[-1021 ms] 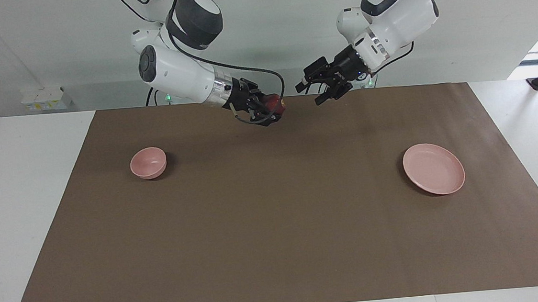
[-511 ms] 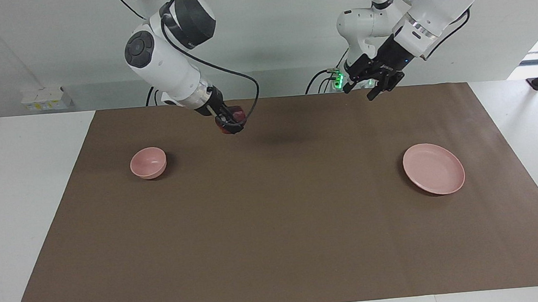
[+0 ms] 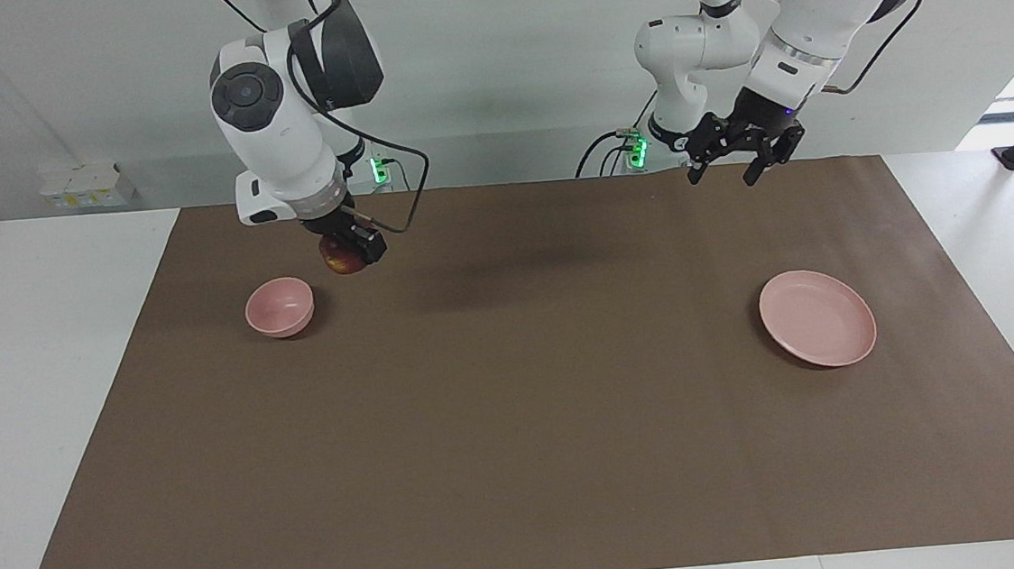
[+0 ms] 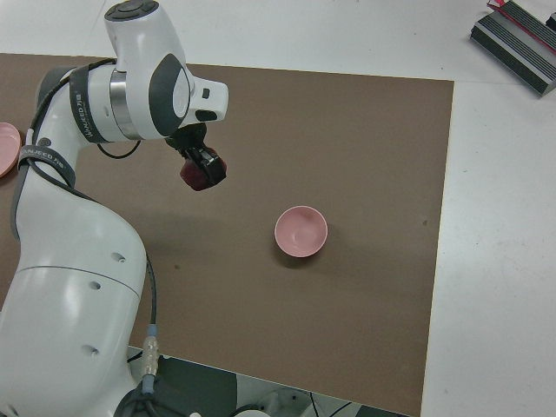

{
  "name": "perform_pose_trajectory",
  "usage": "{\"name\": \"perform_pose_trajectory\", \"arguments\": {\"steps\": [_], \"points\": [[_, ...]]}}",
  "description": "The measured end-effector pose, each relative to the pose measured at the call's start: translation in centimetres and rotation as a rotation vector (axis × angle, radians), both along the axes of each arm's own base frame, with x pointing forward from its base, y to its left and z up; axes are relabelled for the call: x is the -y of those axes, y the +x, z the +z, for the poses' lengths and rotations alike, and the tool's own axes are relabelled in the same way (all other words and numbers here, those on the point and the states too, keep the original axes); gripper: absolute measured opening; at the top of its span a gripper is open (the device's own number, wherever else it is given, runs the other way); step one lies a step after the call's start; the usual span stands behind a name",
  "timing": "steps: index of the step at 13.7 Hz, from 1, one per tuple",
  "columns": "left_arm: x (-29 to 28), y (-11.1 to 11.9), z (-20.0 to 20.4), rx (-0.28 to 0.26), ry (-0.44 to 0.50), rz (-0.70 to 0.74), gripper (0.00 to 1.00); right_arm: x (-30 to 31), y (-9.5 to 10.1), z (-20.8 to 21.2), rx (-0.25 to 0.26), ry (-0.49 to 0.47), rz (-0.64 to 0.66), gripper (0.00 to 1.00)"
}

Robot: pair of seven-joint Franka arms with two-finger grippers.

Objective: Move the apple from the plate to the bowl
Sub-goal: 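Carry the apple with the right gripper over the pink bowl and release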

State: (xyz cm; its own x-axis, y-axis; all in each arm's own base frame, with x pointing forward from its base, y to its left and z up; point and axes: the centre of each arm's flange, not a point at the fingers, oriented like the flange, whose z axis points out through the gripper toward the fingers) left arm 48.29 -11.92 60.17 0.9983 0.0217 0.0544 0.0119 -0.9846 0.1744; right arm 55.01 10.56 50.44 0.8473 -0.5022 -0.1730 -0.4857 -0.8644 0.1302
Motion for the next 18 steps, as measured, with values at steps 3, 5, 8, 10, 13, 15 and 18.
{"name": "perform_pose_trajectory", "arguments": {"steps": [3,5,8,10,13,15,18], "points": [[-3.4,1.1,2.2,-0.006,0.045,-0.03,1.0,6.9,0.1,-2.6,0.049,0.022,0.108,0.69],[-6.6,2.2,3.8,-0.022,0.055,-0.048,1.0,12.6,-0.7,-5.5,0.045,0.044,0.128,0.69],[-8.2,3.5,5.1,-0.046,0.149,-0.062,1.0,16.2,-2.4,-10.5,0.035,0.06,0.132,0.69],[-7.8,4.0,5.0,-0.048,0.168,-0.074,1.0,16.5,-3.6,-13.4,0.041,0.06,0.127,0.69],[-8.6,4.0,4.6,-0.068,0.172,-0.057,1.0,16.1,-4.4,-16.7,0.048,0.061,0.129,0.69],[-9.7,4.1,4.6,-0.074,0.171,-0.037,1.0,16.0,-4.1,-18.3,0.053,0.062,0.128,0.69],[-10.4,4.0,4.6,-0.078,0.172,-0.024,1.0,15.9,-4.0,-19.3,0.04,0.064,0.128,0.74]]}}
